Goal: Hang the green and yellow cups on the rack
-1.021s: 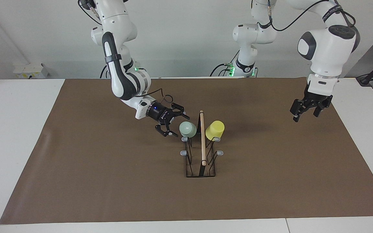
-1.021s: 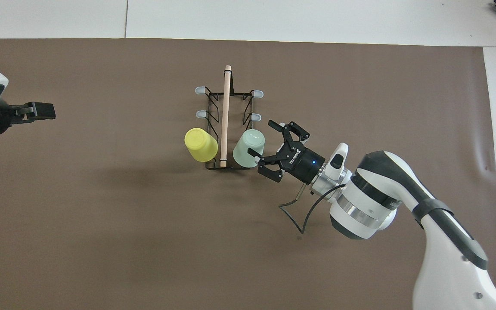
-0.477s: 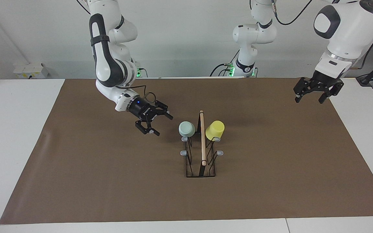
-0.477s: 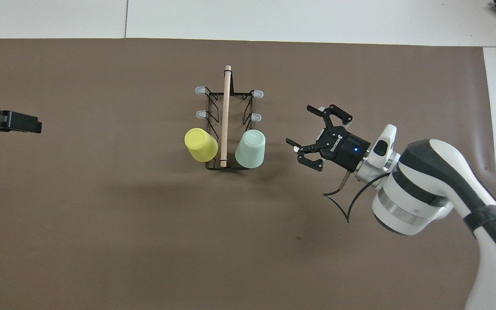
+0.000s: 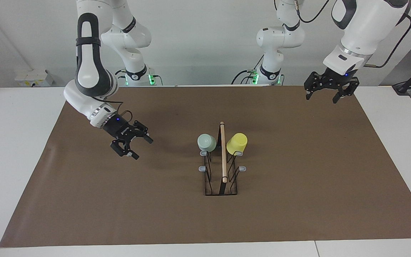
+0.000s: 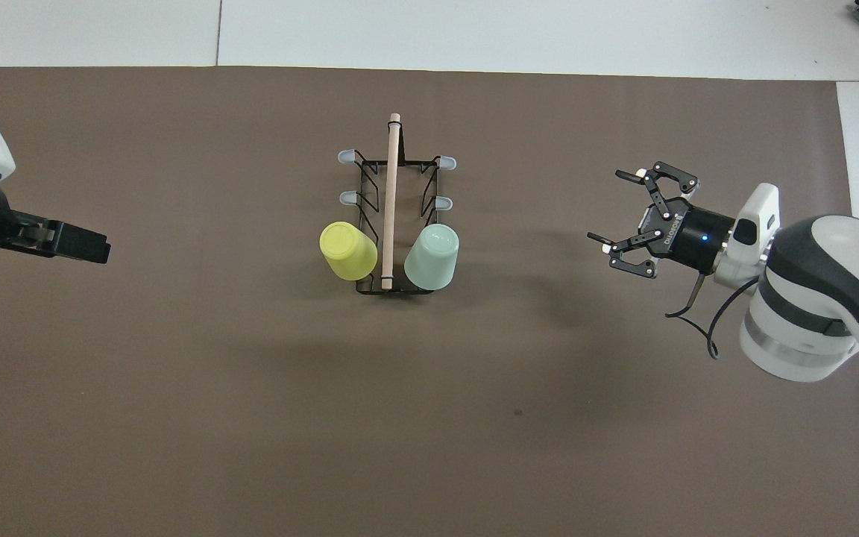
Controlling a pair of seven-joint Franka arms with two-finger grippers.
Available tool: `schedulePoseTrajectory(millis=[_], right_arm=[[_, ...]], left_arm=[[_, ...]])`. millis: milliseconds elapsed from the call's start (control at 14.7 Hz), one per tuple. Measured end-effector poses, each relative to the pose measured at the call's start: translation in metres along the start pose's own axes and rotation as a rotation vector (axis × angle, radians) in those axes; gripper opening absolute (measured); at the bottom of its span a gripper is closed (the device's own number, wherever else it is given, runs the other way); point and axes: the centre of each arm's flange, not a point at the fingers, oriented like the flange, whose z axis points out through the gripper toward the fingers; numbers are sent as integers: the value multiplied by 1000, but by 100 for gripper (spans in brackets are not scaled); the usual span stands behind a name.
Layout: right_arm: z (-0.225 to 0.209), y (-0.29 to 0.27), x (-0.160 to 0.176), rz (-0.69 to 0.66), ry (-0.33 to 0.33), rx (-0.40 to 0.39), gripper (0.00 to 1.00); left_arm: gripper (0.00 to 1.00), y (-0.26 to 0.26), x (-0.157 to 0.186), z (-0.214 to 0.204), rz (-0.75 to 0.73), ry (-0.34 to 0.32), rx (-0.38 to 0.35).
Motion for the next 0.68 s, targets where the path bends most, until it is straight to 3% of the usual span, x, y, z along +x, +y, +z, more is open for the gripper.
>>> schedulePoseTrajectory(millis=[409, 681], right_arm=[[-53, 65, -29, -185, -278, 64, 100], [-63, 87, -23, -205, -476, 67, 100]], left_arm=[[100, -3, -3, 7, -6, -24, -1], [100, -11, -5, 2, -12, -23, 39]])
